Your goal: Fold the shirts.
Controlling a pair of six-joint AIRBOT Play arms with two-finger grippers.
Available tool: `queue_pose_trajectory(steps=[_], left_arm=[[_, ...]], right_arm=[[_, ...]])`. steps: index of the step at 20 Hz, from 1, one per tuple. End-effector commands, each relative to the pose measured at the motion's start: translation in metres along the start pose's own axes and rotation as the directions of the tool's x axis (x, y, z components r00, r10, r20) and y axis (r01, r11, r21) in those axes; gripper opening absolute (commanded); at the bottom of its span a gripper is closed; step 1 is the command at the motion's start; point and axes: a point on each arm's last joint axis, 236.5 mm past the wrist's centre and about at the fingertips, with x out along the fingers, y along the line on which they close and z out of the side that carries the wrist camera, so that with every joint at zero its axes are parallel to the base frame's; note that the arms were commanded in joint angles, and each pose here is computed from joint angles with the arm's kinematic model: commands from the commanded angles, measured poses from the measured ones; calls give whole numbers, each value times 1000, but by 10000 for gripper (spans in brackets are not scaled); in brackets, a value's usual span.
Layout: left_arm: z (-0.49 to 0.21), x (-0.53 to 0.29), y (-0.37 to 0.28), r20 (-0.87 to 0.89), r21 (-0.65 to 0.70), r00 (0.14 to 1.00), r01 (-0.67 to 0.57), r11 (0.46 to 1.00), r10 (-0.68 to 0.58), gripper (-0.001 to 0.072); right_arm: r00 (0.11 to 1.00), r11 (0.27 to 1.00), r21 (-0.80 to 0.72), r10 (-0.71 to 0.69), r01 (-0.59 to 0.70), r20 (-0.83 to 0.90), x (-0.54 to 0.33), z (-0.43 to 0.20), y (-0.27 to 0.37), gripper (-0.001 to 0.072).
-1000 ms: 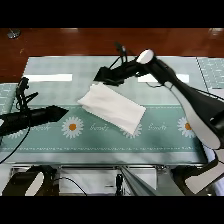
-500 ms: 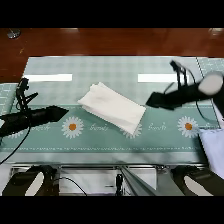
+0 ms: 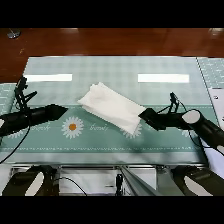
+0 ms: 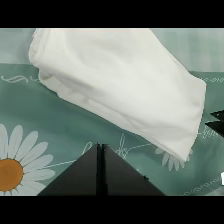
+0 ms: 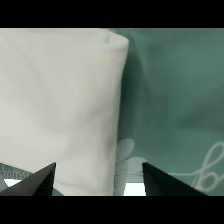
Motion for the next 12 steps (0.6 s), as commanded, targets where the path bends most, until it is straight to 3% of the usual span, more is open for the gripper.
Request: queue_pose_trajectory(steps=[1, 5, 7, 8, 9, 12], left_arm=[[1, 0, -1, 5, -2, 1000, 3, 1000, -3, 27], [1, 0, -1, 5, -2, 1000, 3, 1000, -3, 27], [1, 0, -1, 7, -2, 1000, 3, 1000, -3, 27], [2, 0, -1, 9, -2, 1000, 2, 1000, -2, 27], [2, 0, -1, 10, -2, 1000, 2, 1000, -2, 27], [2, 0, -1, 9, -2, 1000, 2, 1000, -2, 28]], right_arm=[[994, 998, 39, 54, -50, -91, 28, -4, 10, 618], [982, 999, 16, 34, -32, -188, 47, -23, 9, 593], [981, 997, -41, 50, -58, -190, 52, -24, 24, 273], [981, 992, -91, 69, -86, -182, 51, -20, 37, 61], [980, 984, -133, 95, -119, -172, 47, -12, 53, 24], [971, 933, -277, 198, -229, -137, 19, 23, 118, 24]])
